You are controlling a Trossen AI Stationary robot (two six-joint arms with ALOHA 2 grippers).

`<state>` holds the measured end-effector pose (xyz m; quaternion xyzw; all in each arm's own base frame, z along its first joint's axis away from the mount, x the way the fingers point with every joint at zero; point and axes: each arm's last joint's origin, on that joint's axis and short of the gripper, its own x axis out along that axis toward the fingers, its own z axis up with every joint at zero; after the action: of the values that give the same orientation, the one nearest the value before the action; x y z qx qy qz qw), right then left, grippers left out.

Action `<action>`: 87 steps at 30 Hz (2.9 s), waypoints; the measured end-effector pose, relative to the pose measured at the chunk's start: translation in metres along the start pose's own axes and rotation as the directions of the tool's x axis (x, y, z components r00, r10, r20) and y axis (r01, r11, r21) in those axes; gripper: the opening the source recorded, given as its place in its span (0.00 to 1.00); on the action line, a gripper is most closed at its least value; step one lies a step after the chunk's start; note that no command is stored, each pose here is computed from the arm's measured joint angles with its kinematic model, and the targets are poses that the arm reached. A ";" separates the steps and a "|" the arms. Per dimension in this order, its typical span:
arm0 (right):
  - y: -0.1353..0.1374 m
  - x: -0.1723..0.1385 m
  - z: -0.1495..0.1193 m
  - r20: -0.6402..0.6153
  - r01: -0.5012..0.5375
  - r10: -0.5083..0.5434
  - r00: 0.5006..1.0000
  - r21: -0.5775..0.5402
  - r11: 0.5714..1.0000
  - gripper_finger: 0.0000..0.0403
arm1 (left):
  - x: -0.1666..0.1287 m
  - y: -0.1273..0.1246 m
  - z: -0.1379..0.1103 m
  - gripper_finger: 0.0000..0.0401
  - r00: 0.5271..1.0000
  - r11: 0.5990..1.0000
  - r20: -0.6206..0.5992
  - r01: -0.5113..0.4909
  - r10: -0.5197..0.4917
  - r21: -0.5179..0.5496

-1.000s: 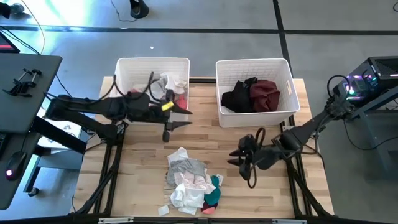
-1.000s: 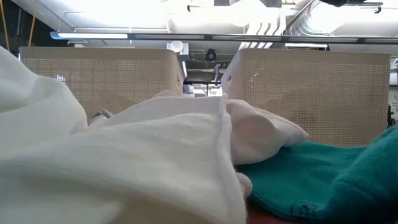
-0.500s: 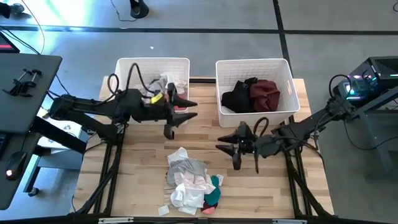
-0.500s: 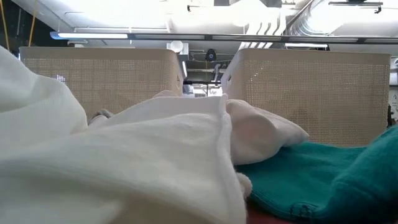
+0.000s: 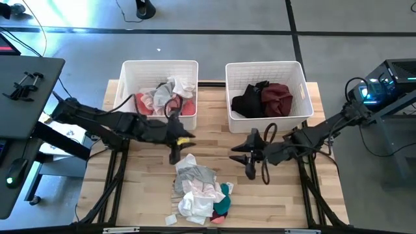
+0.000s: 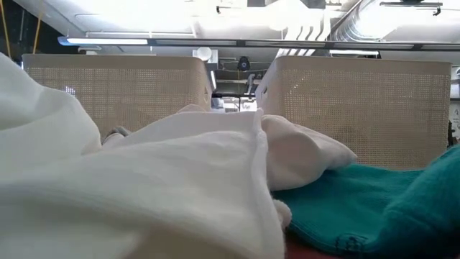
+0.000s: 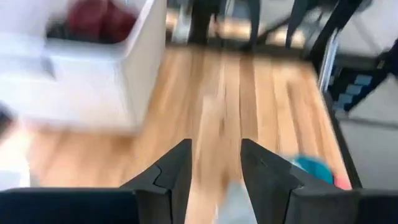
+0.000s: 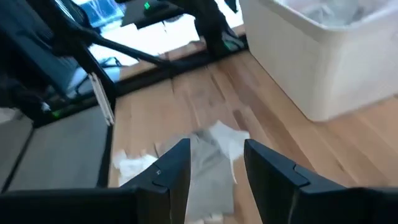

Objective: Sort clothes
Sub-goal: Put the gray sock into the left white laundry bin

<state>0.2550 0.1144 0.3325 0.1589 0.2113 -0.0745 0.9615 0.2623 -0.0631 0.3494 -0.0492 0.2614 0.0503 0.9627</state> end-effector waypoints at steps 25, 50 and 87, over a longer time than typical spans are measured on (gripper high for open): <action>0.000 -0.001 -0.003 -0.017 0.018 -0.017 1.000 0.091 0.996 0.34 | 0.086 -0.042 -0.080 0.41 0.841 0.998 -0.541 0.046 -0.015 0.044; 0.006 -0.007 -0.012 -0.035 0.048 -0.043 0.998 0.148 0.988 0.34 | 0.135 -0.043 -0.096 0.04 0.833 0.995 -0.545 0.054 -0.091 -0.085; 0.003 -0.007 -0.012 0.003 0.110 -0.112 0.994 0.166 0.980 0.34 | -0.044 0.104 0.067 0.00 0.635 0.803 0.492 -0.467 0.596 -0.369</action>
<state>0.2450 0.1219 0.3260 0.2255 0.2072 -0.1462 0.9407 0.2449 0.0446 0.4225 -0.0515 -0.0528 0.3725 0.9251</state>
